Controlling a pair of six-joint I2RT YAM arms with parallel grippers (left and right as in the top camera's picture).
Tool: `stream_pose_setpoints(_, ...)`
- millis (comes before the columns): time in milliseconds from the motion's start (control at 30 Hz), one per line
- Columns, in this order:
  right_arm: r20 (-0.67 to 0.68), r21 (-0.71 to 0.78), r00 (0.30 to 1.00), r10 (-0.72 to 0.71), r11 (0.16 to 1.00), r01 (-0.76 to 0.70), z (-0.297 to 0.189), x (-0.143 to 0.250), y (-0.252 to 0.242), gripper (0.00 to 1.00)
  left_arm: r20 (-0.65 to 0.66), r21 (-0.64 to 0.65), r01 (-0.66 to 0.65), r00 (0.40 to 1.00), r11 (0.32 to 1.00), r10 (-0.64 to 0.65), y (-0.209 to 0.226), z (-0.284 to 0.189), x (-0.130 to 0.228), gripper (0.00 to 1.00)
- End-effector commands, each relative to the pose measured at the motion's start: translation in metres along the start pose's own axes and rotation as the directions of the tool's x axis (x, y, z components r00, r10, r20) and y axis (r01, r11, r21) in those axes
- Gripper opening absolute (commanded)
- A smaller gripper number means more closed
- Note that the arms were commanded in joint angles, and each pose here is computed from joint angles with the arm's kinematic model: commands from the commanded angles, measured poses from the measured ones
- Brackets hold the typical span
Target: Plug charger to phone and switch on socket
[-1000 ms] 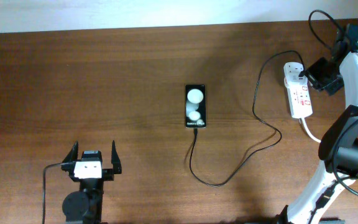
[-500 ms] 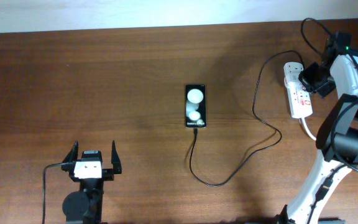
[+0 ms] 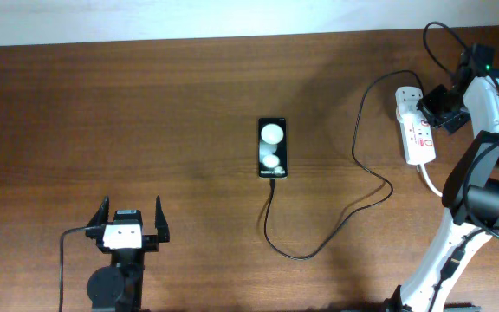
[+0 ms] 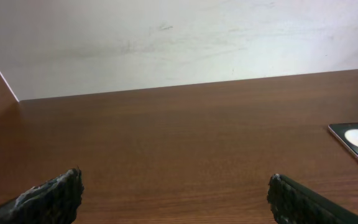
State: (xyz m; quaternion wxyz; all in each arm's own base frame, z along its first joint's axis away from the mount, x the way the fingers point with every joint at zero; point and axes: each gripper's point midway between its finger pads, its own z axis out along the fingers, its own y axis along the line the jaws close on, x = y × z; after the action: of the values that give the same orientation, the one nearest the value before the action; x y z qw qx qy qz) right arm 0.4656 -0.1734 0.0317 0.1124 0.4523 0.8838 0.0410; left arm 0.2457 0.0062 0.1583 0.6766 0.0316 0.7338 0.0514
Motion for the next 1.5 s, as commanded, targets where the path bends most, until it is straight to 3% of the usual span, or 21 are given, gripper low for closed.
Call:
stream_pose_setpoints(0,-0.022,-0.042,1.000,-0.005,0.999,0.004,0.006,0.002,0.011,0.04,0.001,0.007,-0.019,1.000,1.000,0.019,-0.001,0.000,0.002,0.99)
stream_pose_setpoints(467,-0.159,-0.108,0.987,-0.031,0.994,0.014,0.024,0.040,0.029,0.04,0.001,0.007,-0.019,1.000,1.000,0.019,-0.001,0.000,0.002,0.99)
stream_pose_setpoints(833,-0.176,-0.095,0.982,-0.071,0.994,0.055,0.025,0.057,0.041,0.04,0.001,0.007,-0.019,1.000,1.000,0.019,-0.001,0.000,0.002,0.99)
stream_pose_setpoints(900,-0.127,0.047,0.990,-0.059,0.997,0.065,0.023,0.048,0.013,0.04,0.001,0.007,-0.019,1.000,1.000,0.019,-0.001,0.000,0.002,0.99)
stream_pose_setpoints(967,-0.073,0.179,0.996,-0.042,0.982,0.054,0.006,0.034,-0.019,0.04,0.001,0.007,-0.019,1.000,1.000,0.019,-0.001,0.000,0.002,0.99)
stream_pose_setpoints(1100,-0.024,0.183,1.000,-0.008,0.983,0.012,-0.041,0.022,-0.035,0.04,0.001,0.007,-0.019,1.000,1.000,0.019,-0.001,0.000,0.002,0.99)
stream_pose_setpoints(1300,0.114,0.088,0.991,-0.075,0.994,0.065,-0.132,0.018,-0.019,0.04,0.001,0.007,-0.019,1.000,1.000,0.019,-0.001,0.000,0.002,0.99)
stream_pose_setpoints(1467,0.252,-0.069,0.958,-0.133,0.985,0.155,-0.218,0.043,0.019,0.04,0.001,0.007,-0.019,1.000,1.000,0.019,-0.001,0.000,0.002,0.99)
